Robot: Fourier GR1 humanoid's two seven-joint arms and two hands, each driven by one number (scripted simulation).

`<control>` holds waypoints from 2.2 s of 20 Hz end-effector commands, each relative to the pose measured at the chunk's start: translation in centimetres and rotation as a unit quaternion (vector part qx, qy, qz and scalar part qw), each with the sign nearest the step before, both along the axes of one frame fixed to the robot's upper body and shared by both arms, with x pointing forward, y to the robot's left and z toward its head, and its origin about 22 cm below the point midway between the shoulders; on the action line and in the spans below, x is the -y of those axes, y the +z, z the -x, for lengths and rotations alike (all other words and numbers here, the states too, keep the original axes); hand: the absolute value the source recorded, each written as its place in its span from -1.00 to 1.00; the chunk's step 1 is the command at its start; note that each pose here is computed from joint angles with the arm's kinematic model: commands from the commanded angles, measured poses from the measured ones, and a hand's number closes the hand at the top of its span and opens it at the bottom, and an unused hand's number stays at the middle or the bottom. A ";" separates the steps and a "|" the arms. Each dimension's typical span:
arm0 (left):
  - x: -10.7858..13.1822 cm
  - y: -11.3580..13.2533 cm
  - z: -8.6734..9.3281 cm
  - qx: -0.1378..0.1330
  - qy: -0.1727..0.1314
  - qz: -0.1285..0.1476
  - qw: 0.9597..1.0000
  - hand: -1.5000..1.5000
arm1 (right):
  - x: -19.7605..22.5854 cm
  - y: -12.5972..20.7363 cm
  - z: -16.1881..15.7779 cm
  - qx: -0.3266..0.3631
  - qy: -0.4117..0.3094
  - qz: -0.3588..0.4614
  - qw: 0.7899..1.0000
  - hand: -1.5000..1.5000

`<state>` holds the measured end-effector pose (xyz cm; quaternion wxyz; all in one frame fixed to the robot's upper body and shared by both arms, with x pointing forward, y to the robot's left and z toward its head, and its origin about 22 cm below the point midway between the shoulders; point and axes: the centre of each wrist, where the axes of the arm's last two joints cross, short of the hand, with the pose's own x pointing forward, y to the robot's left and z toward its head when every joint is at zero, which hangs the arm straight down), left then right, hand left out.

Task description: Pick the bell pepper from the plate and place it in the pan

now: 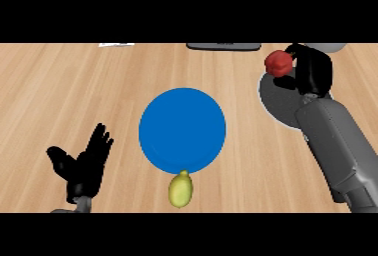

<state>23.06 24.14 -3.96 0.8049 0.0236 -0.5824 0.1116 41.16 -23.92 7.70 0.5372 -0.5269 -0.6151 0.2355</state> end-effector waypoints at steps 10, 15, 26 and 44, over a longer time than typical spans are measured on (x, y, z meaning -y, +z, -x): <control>2.4 0.6 -0.5 0.014 -0.032 0.003 0.999 0.00 | 8.5 -2.2 -1.3 -0.120 -0.037 0.008 0.992 -1.00; 1.4 0.9 -0.1 0.014 -0.032 0.008 0.999 0.00 | 8.6 -3.2 -0.9 -0.060 -0.019 -0.017 0.998 -1.00; 0.6 0.6 -0.1 0.012 -0.010 0.002 1.000 0.00 | 11.8 -0.7 -1.0 0.066 0.068 -0.343 0.935 -1.00; 0.5 0.2 1.2 -0.008 0.018 0.007 1.000 0.00 | 20.1 -5.5 6.4 0.027 0.224 -0.448 0.865 -1.00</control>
